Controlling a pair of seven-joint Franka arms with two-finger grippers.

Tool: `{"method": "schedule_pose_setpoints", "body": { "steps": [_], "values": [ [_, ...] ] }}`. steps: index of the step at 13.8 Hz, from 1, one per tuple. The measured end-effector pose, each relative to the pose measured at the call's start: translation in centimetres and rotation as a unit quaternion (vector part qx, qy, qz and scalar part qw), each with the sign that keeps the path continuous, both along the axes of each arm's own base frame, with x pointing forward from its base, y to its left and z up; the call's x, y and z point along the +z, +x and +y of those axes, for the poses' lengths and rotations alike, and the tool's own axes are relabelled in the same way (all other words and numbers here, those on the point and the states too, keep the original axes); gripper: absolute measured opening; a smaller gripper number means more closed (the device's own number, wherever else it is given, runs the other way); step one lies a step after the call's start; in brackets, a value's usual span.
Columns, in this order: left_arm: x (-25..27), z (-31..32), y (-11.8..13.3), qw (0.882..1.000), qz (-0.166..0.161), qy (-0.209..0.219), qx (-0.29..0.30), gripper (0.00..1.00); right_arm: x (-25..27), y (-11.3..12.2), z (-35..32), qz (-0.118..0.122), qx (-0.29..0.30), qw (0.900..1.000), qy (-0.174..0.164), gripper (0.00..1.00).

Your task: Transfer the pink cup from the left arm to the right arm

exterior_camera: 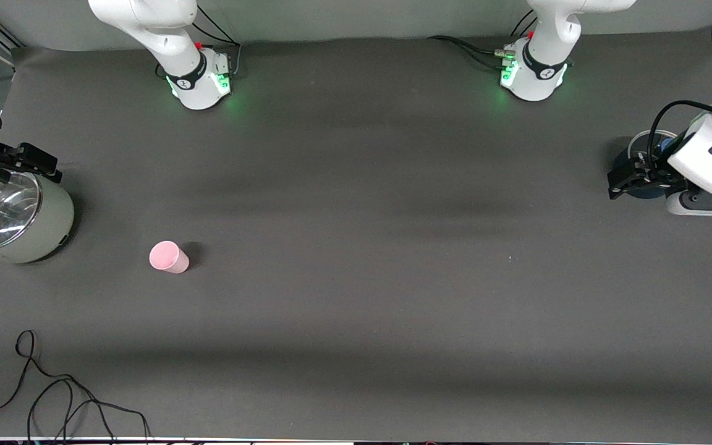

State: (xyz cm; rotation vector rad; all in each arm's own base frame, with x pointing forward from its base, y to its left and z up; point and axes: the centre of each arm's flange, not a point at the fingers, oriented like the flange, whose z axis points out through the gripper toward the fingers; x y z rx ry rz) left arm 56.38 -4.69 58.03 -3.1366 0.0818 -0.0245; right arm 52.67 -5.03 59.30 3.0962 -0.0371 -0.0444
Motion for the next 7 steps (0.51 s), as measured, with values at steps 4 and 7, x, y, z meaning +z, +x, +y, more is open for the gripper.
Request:
{"method": "schedule_pose_setpoints", "body": {
  "steps": [4, 7],
  "values": [
    [-0.10, -0.01, 0.05, 1.000, 0.001, 0.000, -0.001, 1.00, -0.10, 0.05, 0.05, 0.001, 0.001, 1.000, 0.000, 1.00],
    [-0.20, -0.02, 0.21, 1.000, 0.001, 0.000, -0.001, 1.00, -0.22, 0.13, 0.17, 0.002, 0.002, 1.000, 0.000, 1.00]
  ]
}}
